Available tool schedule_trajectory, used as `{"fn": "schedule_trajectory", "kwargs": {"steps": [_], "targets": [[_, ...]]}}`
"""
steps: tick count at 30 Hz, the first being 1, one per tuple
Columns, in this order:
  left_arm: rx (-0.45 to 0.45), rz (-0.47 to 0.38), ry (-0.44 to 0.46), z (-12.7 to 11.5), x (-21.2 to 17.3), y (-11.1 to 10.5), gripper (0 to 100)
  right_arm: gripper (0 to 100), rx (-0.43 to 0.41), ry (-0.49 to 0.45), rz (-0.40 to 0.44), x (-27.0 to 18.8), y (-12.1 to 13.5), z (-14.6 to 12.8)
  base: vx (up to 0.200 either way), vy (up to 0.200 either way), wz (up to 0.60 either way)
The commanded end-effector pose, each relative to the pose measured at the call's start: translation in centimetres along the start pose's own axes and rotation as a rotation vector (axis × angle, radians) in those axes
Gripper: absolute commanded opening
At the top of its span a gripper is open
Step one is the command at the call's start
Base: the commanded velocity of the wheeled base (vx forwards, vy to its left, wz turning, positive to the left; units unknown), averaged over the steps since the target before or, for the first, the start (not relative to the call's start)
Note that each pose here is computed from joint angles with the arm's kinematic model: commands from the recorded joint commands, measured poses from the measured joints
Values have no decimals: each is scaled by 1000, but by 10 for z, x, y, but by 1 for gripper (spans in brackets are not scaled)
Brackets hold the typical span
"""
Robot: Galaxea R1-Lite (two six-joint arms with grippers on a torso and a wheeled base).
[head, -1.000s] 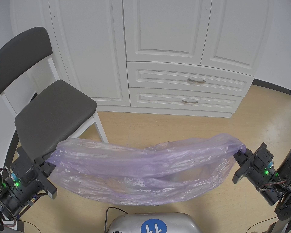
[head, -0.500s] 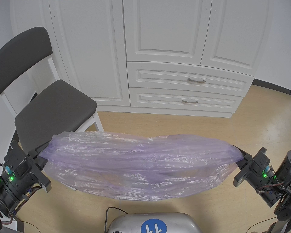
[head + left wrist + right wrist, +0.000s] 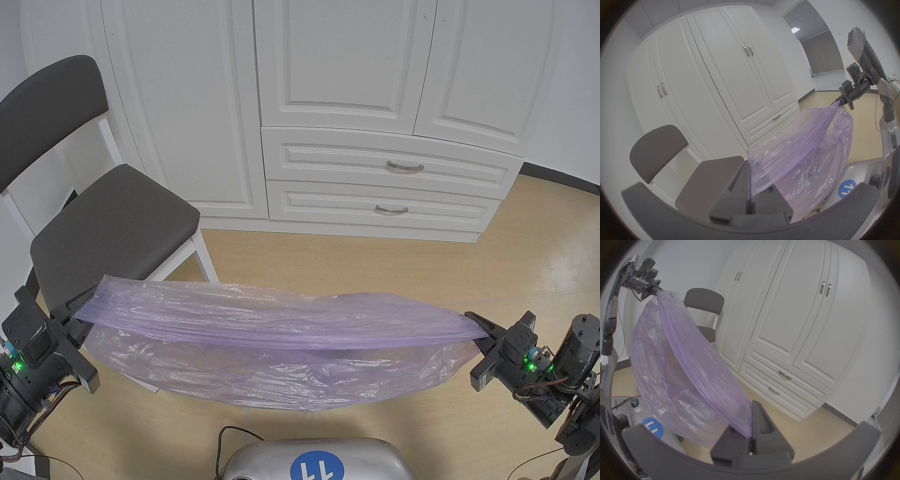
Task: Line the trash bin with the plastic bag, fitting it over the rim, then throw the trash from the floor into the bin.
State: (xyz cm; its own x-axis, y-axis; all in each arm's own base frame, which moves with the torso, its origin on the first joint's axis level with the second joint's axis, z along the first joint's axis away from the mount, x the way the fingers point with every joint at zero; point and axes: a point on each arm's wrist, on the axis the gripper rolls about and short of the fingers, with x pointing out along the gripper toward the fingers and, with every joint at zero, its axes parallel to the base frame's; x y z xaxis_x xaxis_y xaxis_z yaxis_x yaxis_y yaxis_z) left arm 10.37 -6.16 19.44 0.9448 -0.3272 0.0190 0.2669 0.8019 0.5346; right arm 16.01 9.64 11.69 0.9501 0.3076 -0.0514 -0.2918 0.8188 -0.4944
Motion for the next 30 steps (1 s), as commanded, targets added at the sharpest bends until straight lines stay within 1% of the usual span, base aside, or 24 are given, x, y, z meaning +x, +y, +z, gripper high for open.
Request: {"fn": "schedule_trajectory", "kwargs": {"steps": [1,13,17,18,23,30], "targets": [[-2,6,-5,0,-2,1,0,0,-6,23,11,0,3,-5,0,0,0],[-5,37,-5,0,-5,5,0,0,-14,35,2,1,2,-7,0,0,0],[-9,46,-19,2,-8,7,0,0,-18,43,-17,2,-2,-9,0,0,0],[-10,47,-24,2,-9,7,0,0,-35,55,-43,2,-7,-11,0,0,0],[-16,50,-34,3,-11,9,0,0,-65,82,-92,4,-19,-17,0,0,0],[-14,49,-33,3,-11,9,0,0,-64,83,-96,4,-20,-17,0,0,0]]}}
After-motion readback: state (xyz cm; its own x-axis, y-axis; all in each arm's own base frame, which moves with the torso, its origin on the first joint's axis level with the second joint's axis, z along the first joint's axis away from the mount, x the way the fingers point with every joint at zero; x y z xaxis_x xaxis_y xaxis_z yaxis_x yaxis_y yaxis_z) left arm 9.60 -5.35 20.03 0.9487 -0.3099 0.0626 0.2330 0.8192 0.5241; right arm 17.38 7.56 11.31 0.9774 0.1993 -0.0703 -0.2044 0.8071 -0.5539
